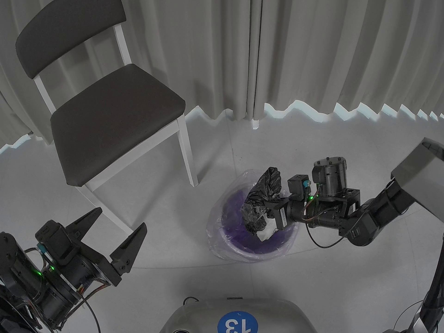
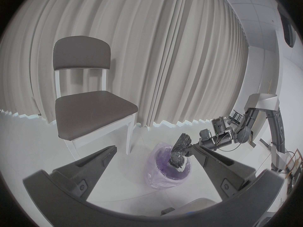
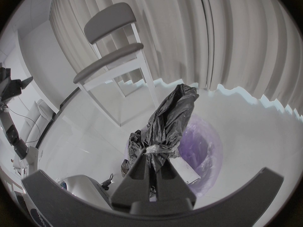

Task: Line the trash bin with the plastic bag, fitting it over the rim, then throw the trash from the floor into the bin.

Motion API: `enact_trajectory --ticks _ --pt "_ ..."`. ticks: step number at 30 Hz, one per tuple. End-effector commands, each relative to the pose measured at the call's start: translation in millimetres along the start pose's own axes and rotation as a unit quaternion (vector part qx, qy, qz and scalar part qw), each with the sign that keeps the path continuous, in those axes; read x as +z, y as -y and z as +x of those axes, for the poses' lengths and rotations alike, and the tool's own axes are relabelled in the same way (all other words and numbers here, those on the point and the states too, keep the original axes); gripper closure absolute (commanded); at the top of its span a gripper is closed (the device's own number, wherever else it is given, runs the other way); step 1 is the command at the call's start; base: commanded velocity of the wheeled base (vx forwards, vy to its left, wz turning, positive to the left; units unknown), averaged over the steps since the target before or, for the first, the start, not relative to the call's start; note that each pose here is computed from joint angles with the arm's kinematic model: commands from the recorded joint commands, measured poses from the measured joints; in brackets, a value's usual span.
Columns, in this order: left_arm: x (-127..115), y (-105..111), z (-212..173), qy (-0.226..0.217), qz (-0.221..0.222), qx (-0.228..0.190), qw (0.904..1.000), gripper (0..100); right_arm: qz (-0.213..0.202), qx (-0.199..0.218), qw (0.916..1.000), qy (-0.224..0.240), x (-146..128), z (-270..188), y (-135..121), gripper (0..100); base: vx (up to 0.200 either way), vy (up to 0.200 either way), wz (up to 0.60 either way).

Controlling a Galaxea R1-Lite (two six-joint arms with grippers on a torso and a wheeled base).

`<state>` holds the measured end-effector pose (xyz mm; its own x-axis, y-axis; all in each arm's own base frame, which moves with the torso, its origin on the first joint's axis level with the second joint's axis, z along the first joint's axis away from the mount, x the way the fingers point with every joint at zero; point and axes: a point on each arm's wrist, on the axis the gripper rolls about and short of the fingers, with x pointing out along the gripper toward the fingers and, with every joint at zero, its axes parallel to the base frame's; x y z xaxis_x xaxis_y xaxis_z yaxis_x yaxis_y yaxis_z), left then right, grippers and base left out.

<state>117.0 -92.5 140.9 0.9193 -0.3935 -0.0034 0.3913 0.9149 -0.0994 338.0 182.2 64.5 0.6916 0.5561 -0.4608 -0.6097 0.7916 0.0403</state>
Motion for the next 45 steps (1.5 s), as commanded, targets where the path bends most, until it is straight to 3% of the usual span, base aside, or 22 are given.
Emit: enact_trajectory --ticks 1,14,25,32,37,45 --pt "-3 -1 -3 -0.006 0.002 0.000 1.0000 0 0.005 0.002 0.9995 -0.032 -21 16 2 100 0.000 0.000 0.00" --pt "-1 -1 -5 -0.001 0.001 -0.002 1.0000 0 0.017 0.001 0.9973 -0.071 -45 64 16 100 0.000 0.000 0.00" --pt "-1 -1 -5 -0.001 0.001 -0.002 1.0000 0 0.026 -0.013 0.9969 -0.073 -58 89 36 100 0.000 0.000 0.00" --pt "-2 -1 -4 -0.004 0.002 -0.001 1.0000 0 0.024 -0.015 0.9977 -0.061 -49 96 39 100 0.000 0.000 0.00" --pt "-2 -2 -5 -0.002 0.001 -0.001 1.0000 0 0.023 -0.017 0.9989 -0.038 -25 103 44 100 0.000 0.000 0.00" --pt "-2 -1 -5 -0.003 0.002 -0.002 1.0000 0 0.027 -0.018 0.9979 -0.057 -36 105 46 100 0.000 0.000 0.00"
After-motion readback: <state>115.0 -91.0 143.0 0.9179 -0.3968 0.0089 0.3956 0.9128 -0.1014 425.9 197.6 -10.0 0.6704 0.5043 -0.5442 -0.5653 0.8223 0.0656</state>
